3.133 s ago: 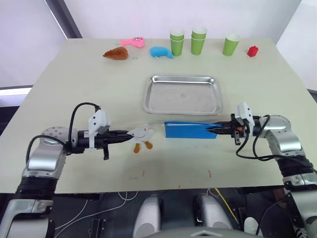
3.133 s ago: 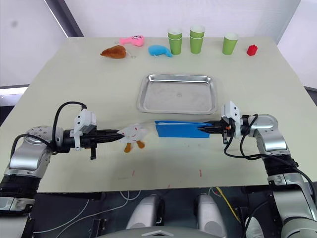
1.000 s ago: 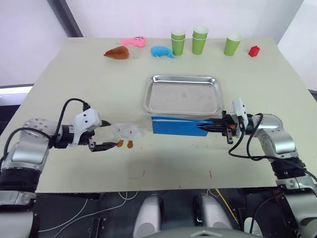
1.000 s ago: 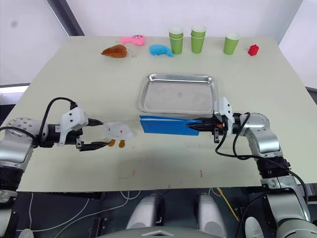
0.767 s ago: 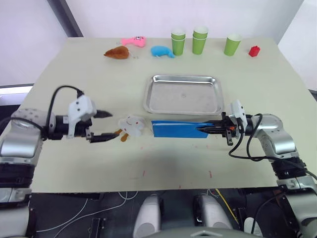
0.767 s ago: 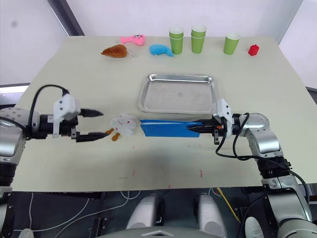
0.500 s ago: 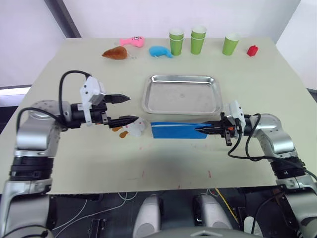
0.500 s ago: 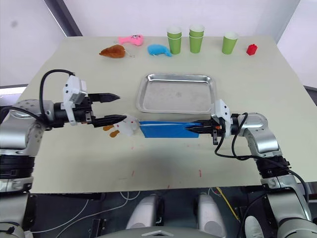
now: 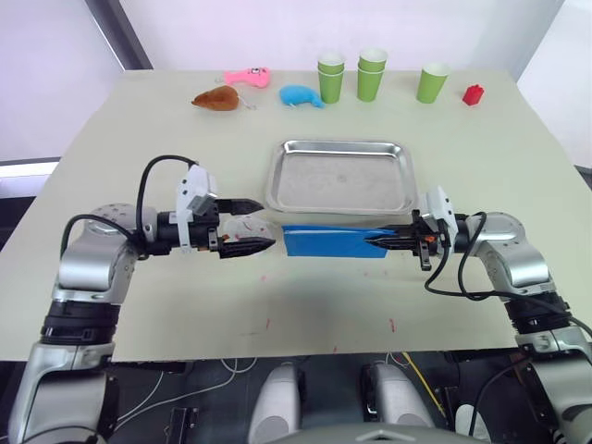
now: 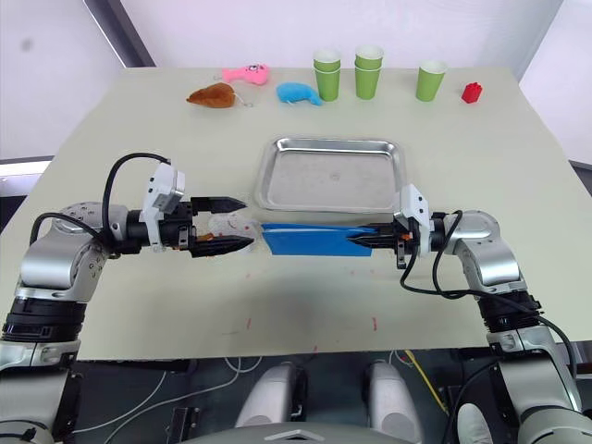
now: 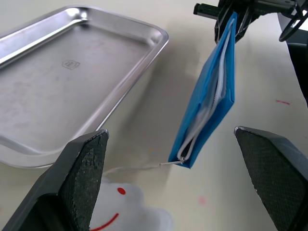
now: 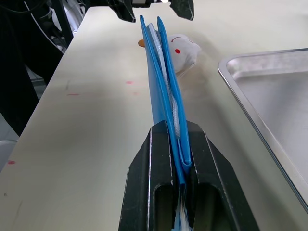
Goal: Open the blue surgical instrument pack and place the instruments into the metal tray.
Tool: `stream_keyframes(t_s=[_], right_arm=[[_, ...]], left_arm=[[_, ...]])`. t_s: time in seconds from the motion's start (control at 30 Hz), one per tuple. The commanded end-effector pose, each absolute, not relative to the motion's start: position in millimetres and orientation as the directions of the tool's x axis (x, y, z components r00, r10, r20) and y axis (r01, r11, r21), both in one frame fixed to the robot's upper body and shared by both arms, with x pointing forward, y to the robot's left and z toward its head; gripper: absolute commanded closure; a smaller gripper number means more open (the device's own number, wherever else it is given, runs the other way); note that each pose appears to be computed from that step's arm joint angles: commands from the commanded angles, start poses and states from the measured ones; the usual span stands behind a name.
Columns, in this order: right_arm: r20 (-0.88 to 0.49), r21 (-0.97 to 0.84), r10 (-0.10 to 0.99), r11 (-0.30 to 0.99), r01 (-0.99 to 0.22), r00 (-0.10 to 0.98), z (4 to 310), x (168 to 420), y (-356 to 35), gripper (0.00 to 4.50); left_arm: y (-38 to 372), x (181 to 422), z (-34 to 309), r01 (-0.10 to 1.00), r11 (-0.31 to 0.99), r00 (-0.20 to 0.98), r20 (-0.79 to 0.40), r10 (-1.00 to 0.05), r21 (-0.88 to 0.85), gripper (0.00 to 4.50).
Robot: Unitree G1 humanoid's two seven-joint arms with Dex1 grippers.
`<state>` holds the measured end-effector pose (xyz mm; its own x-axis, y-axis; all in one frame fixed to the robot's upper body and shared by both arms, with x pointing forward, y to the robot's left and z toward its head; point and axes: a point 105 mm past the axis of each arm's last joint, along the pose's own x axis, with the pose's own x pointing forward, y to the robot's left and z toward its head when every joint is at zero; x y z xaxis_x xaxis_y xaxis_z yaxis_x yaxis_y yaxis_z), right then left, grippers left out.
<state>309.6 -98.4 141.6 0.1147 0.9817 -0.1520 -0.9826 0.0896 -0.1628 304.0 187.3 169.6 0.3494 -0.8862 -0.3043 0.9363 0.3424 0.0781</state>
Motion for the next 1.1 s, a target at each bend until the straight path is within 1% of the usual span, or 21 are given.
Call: stream_keyframes(t_s=[0.03, 0.27, 0.37, 0.67, 0.93, 0.97, 1.0, 1.1], right_arm=[[-0.118, -0.2, 0.988, 0.078, -0.977, 0.103, 153.6, 308.1, -95.0, 4.5], [-0.112, -0.191, 0.99, 0.064, -0.98, 0.086, 154.8, 305.5, -94.0, 4.5], [-0.111, -0.187, 0.991, 0.059, -0.981, 0.08, 155.3, 304.5, -94.0, 4.5], [-0.107, -0.182, 0.992, 0.042, -0.982, 0.062, 157.5, 303.3, -93.1, 4.5], [-0.107, -0.181, 0.993, 0.036, -0.983, 0.056, 157.6, 302.4, -91.4, 4.5], [-0.108, -0.18, 0.993, 0.036, -0.983, 0.057, 157.5, 302.2, -91.8, 4.5], [-0.11, -0.178, 0.992, 0.037, -0.983, 0.057, 157.3, 302.1, -92.6, 4.5], [-0.117, -0.173, 0.991, 0.038, -0.984, 0.059, 155.9, 301.4, -94.4, 4.5]], left_arm=[[185.2, 305.9, 175.4, 0.934, 0.337, 0.358, -0.29, -0.887, 0.122, 0.05], [179.8, 314.1, 171.1, 0.922, 0.369, 0.387, -0.259, -0.885, 0.118, 0.05], [178.6, 314.9, 167.2, 0.923, 0.364, 0.385, -0.27, -0.882, 0.126, 0.05], [169.9, 317.9, 165.1, 0.926, 0.356, 0.377, -0.243, -0.894, 0.126, 0.05], [155.6, 311.0, 160.5, 0.951, 0.302, 0.31, -0.206, -0.928, 0.072, 0.05], [156.2, 311.2, 159.5, 0.95, 0.306, 0.313, -0.208, -0.927, 0.069, 0.43], [157.1, 311.7, 158.3, 0.948, 0.31, 0.317, -0.212, -0.924, 0.068, 0.57], [158.5, 311.5, 158.7, 0.949, 0.311, 0.317, -0.204, -0.926, 0.058, 1.89]])
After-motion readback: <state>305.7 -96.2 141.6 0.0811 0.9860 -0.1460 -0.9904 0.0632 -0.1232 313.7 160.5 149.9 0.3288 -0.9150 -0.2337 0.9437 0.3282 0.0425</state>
